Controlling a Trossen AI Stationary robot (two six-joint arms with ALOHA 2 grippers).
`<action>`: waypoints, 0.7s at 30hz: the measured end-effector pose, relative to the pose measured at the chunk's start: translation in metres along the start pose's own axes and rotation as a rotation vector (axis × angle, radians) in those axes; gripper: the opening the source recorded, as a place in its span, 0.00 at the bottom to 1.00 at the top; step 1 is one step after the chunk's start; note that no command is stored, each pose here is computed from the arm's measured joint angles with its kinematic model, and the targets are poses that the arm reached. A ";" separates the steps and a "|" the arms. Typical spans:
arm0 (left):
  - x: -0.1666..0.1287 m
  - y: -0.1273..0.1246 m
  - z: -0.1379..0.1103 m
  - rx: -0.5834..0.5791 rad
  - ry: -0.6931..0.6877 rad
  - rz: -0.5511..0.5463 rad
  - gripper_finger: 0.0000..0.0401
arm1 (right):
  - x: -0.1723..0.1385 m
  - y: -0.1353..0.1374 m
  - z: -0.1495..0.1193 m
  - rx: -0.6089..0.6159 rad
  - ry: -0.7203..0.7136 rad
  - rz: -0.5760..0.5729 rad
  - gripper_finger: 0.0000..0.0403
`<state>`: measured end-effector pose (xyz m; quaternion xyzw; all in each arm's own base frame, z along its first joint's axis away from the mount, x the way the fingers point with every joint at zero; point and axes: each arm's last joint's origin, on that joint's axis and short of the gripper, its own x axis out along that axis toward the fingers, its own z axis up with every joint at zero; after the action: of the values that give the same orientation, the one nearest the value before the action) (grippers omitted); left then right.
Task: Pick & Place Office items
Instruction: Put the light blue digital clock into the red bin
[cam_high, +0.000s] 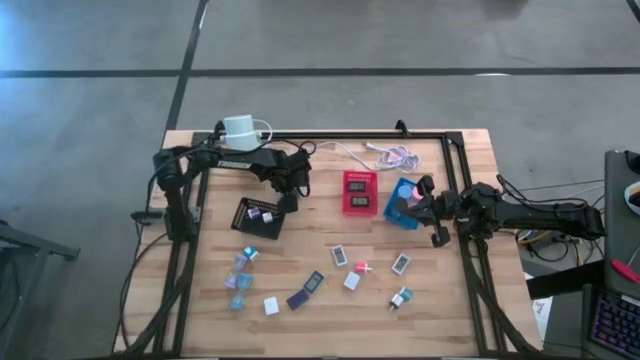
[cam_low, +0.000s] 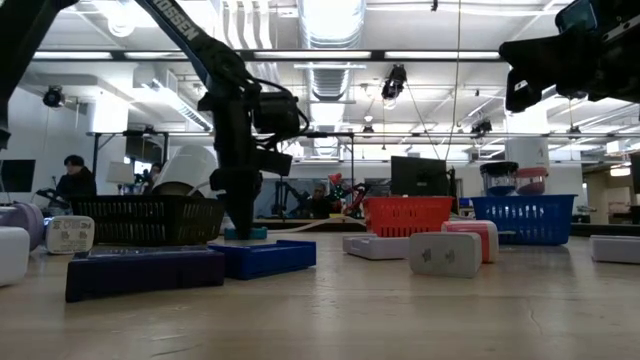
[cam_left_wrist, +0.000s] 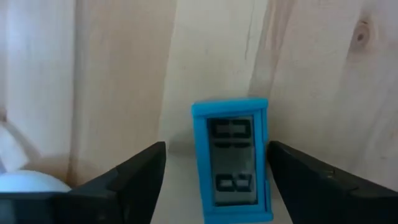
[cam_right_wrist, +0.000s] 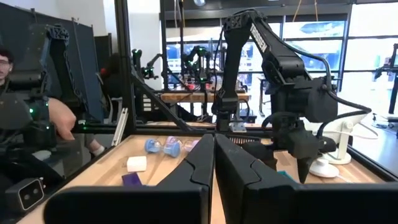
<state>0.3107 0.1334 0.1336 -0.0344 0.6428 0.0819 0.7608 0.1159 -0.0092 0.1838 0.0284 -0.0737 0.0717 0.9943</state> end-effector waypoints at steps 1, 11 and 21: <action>0.002 0.000 0.001 0.003 0.007 -0.005 0.73 | 0.000 0.000 0.000 -0.002 0.000 0.000 0.02; 0.016 0.000 0.003 0.003 0.048 -0.039 0.62 | 0.000 0.000 0.000 -0.012 0.001 -0.001 0.02; -0.003 0.001 0.007 0.032 -0.054 -0.026 0.34 | 0.000 0.000 0.000 -0.024 0.002 -0.002 0.02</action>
<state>0.3168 0.1349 0.1382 -0.0284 0.6227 0.0624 0.7795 0.1159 -0.0093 0.1836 0.0163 -0.0737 0.0699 0.9947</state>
